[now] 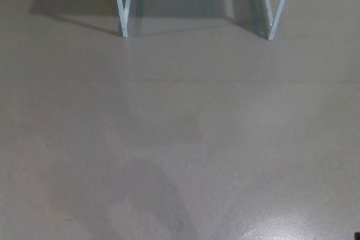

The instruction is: The robot walks towards a file tray kept in the middle of a desk and uses its right hand to grab a tray and pulls it out towards itself

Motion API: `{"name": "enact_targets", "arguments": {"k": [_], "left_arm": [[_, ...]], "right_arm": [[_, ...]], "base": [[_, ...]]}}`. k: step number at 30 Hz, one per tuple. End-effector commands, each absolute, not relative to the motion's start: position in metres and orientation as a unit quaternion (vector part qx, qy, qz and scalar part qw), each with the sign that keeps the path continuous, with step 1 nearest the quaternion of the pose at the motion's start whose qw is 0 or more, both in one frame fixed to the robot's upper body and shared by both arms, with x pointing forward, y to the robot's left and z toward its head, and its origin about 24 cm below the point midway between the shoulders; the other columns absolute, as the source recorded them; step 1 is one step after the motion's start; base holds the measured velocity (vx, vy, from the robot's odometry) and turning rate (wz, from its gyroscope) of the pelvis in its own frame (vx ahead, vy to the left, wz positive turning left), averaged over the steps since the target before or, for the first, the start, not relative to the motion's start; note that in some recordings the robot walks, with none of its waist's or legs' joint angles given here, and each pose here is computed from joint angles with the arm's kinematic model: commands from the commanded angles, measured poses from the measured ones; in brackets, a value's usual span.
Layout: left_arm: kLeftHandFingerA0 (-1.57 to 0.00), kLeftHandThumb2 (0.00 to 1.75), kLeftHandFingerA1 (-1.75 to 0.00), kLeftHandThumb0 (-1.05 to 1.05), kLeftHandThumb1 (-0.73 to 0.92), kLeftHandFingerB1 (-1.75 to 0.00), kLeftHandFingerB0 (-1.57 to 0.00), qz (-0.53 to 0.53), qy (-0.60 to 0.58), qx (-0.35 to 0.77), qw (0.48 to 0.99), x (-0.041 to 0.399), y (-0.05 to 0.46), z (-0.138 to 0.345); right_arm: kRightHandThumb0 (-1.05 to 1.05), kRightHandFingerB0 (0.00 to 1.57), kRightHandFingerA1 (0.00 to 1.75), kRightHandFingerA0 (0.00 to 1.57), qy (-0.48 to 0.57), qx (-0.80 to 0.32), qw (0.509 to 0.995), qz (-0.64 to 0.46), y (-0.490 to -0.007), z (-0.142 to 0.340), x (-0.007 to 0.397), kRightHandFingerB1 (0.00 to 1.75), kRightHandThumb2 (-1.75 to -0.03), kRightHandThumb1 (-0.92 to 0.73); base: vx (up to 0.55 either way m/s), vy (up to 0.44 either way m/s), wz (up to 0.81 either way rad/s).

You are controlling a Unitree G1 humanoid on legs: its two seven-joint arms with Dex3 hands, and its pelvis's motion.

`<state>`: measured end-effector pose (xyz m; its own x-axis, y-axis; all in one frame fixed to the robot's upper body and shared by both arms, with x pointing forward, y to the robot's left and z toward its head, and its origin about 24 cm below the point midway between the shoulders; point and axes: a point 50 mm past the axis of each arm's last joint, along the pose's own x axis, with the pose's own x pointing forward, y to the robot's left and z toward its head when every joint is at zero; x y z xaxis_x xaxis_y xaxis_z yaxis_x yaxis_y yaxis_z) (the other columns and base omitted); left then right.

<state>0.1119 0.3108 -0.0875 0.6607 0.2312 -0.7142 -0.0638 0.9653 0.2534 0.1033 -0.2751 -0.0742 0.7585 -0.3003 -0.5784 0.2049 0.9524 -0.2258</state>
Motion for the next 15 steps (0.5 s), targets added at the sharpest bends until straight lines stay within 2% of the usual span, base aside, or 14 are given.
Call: {"name": "enact_targets", "arguments": {"k": [1,4,5,6,11,12,13,15], "left_arm": [[-0.46,0.62,-0.42,-0.68,0.73,-0.37,-0.45,0.061,0.339,0.078,0.935,0.1131,0.3225,-0.0683],[-0.47,0.62,-0.41,-0.67,0.73,-0.37,-0.45,0.062,0.342,0.076,0.935,0.1104,0.3217,-0.0683],[-0.41,0.78,-0.48,-0.72,0.58,-0.45,-0.42,0.059,0.340,0.079,0.935,0.1092,0.3221,-0.0685],[-0.46,0.63,-0.41,-0.68,0.72,-0.37,-0.46,0.057,0.340,0.083,0.935,0.1083,0.3224,-0.0687],[-0.46,0.62,-0.42,-0.68,0.72,-0.37,-0.45,0.053,0.340,0.088,0.935,0.1078,0.3239,-0.0692],[-0.39,0.98,-0.54,-0.69,0.58,-0.50,-0.36,0.051,0.339,0.091,0.935,0.1085,0.3237,-0.0691],[-0.47,0.64,-0.43,-0.72,0.68,-0.37,-0.43,0.050,0.340,0.092,0.935,0.1087,0.3235,-0.0691],[-0.47,0.62,-0.41,-0.70,0.72,-0.37,-0.46,0.047,0.338,0.095,0.935,0.1087,0.3236,-0.0685]], "right_arm": [[-0.45,0.30,0.64,0.44,0.251,-0.024,0.953,-0.170,-0.2821,-0.0576,0.0965,0.57,-0.91,-0.50],[-0.50,0.33,0.65,0.46,0.253,-0.023,0.951,-0.173,-0.2853,-0.0640,0.0926,0.56,-0.90,-0.50],[-0.51,0.33,0.64,0.45,0.251,-0.019,0.952,-0.172,-0.2842,-0.0634,0.0920,0.57,-0.89,-0.49],[-0.50,0.32,0.64,0.45,0.250,-0.015,0.953,-0.172,-0.2834,-0.0631,0.0913,0.56,-0.89,-0.49],[-0.48,0.31,0.65,0.47,0.253,-0.014,0.952,-0.171,-0.2823,-0.0653,0.0905,0.56,-0.89,-0.49],[-0.48,0.32,0.66,0.47,0.252,-0.015,0.953,-0.170,-0.2820,-0.0652,0.0908,0.56,-0.89,-0.49],[-0.47,0.32,0.66,0.48,0.251,-0.023,0.953,-0.166,-0.2812,-0.0642,0.0910,0.56,-0.90,-0.49],[-0.47,0.35,0.68,0.51,0.247,-0.037,0.955,-0.160,-0.2779,-0.0603,0.0916,0.58,-0.90,-0.50]], "base": [[0.00,0.000,0.00],[0.00,0.000,0.00],[0.00,0.000,0.00],[0.00,0.000,0.00],[0.00,0.000,0.00],[0.00,0.000,0.00],[0.00,0.000,0.00],[0.00,0.000,0.00]]}}
